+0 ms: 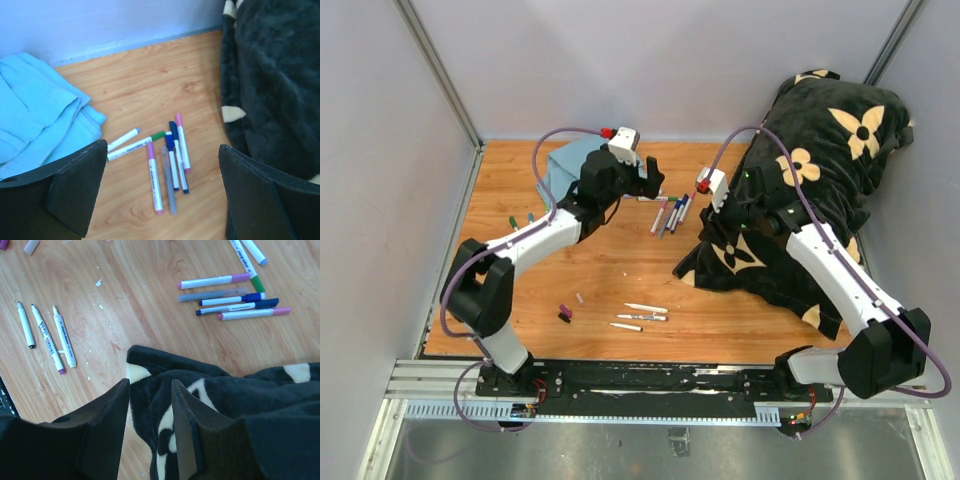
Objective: Open the pen caps
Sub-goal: Pick up the pen from the center of the board.
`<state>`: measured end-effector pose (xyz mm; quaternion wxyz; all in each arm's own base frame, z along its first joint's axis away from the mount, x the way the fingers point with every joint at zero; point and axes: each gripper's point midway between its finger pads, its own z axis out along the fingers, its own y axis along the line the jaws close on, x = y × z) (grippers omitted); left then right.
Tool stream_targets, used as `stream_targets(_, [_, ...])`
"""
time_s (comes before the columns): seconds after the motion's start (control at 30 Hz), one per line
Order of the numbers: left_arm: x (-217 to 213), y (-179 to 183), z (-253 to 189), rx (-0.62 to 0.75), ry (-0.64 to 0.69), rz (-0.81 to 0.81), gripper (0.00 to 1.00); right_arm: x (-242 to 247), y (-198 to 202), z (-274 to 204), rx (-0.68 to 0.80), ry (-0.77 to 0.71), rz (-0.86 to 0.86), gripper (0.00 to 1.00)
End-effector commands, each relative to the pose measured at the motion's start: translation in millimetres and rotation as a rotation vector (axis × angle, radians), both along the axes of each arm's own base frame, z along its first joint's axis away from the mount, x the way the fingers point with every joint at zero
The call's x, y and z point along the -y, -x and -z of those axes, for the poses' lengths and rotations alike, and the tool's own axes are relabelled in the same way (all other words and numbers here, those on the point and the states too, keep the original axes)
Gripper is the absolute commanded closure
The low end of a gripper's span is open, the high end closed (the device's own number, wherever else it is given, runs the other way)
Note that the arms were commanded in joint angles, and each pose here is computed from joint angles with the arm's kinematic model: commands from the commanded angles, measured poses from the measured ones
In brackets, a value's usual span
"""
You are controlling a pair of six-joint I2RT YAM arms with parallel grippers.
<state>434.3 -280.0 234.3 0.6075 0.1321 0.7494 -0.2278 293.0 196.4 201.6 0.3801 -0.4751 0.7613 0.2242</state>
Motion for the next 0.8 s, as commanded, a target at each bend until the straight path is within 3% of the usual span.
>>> stream_targets(0.0, [8.3, -26.1, 26.6, -0.088, -0.112, 0.043, 0.05, 13.0, -1.2, -22.4, 0.055, -0.019, 0.018, 0.59])
stream_targets(0.17, [15.9, -47.1, 79.5, -0.181, -0.177, 0.024, 0.18, 19.1, -3.7, -17.8, 0.038, -0.027, 0.029, 0.59])
stream_targets(0.37, [24.9, -65.2, 127.0, -0.291, -0.243, 0.017, 0.52, 19.1, -8.5, 1.1, -0.009, 0.002, 0.026, 0.59])
stream_targets(0.77, [42.1, -42.0, 159.4, -0.377, -0.301, 0.075, 0.52, 22.2, -13.0, 16.5, -0.037, 0.039, 0.033, 0.59])
